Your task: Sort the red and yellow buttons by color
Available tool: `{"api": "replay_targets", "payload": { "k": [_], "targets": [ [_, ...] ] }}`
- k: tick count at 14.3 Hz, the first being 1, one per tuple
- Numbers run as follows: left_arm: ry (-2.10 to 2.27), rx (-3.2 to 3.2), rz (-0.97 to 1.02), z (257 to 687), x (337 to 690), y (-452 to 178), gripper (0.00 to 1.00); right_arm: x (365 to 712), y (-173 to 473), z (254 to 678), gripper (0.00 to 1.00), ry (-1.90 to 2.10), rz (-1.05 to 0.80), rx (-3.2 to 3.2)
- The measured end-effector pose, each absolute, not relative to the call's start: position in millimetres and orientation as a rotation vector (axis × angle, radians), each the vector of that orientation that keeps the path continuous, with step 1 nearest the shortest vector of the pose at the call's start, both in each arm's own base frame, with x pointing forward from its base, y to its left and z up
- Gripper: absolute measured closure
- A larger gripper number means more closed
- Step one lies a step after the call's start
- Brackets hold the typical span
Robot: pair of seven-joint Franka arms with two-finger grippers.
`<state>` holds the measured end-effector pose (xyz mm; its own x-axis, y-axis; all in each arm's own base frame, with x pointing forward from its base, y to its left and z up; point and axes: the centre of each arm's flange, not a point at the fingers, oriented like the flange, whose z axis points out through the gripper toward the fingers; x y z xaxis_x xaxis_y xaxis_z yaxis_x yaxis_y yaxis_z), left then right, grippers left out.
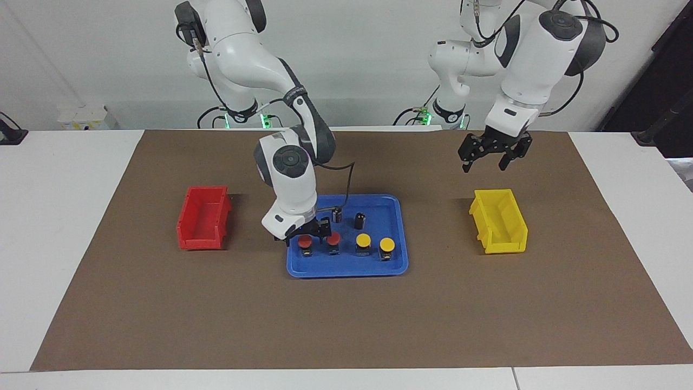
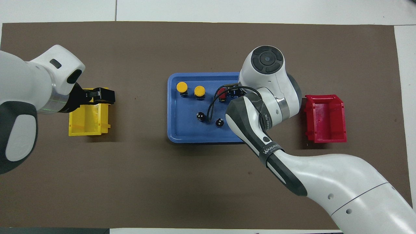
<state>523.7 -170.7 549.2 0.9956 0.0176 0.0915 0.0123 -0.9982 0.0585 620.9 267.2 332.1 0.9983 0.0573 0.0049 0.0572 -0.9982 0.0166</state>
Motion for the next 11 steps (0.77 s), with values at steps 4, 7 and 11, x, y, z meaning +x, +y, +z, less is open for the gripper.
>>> {"api": "replay_targets", "payload": {
  "k": [4,7,11],
  "targets": [
    [0.107,3.047,0.189,510.0,526.1,-228.5,0.00,622.3,259.9,333.4,0.30,0.086,0.018,3.126],
    [0.115,3.035,0.197,479.0,534.6,-262.8,0.00,624.5,258.9,335.0,0.31,0.077,0.041,3.139],
    [0.161,3.018,0.198,442.1,551.8,-308.7,0.00,623.9,262.8,336.0,0.31,0.080,0.052,3.150]
  ]
}}
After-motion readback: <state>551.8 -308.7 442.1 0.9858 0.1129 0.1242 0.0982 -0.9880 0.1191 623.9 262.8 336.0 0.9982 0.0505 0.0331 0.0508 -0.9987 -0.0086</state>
